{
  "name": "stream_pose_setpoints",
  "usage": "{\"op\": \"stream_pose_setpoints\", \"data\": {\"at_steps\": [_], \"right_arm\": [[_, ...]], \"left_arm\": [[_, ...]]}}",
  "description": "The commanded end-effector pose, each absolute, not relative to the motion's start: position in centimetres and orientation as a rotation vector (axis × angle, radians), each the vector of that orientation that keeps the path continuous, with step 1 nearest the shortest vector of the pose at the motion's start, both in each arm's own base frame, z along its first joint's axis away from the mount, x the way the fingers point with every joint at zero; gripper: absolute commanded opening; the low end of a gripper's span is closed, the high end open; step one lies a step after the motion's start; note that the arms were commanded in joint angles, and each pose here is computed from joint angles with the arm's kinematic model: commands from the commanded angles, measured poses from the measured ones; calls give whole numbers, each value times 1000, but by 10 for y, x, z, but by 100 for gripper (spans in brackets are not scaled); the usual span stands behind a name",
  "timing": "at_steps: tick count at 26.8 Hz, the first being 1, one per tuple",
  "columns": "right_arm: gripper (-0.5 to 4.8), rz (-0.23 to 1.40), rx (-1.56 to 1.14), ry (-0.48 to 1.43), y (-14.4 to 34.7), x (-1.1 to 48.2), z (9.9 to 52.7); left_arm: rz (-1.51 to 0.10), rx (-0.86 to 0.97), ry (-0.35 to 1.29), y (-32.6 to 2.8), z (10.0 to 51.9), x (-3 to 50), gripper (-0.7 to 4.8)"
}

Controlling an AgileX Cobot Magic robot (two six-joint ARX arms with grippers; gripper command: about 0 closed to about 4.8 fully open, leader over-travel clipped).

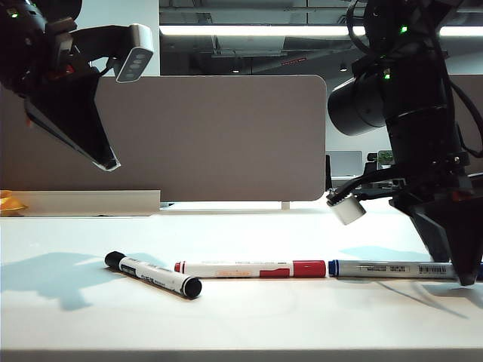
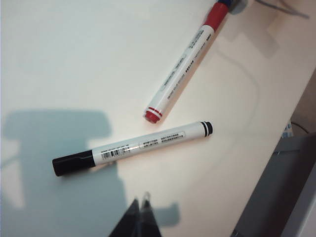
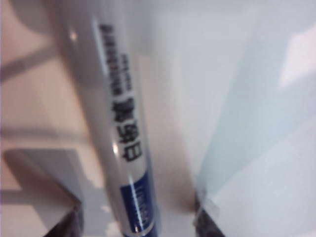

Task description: Pick up the markers one by one and line them up horizontally in a straight line on the table.

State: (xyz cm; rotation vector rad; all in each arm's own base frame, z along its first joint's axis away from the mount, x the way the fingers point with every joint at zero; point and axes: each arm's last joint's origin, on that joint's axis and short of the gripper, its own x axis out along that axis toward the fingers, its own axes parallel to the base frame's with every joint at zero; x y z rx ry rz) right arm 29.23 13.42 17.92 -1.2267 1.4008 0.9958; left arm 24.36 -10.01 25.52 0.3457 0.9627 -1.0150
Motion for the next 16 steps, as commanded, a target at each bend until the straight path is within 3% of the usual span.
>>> {"op": "stream_pose_setpoints", "data": {"at_steps": [1,8,14,16], "right_arm": [[291,963,-1214,1349,134,292,192],[298,879,-1115,1148,133,281,237],[296,868,-1010,804,143,259,291],[267,865,-874,651,149,249,314]], "left_arm": [[-1008,356,949,-100,258,244,-6],[-1001,361,962,-99,257,243,-6],[-999,364,946,-97,265,236,-5],[-995,369,917,-95,272,232,10]]}}
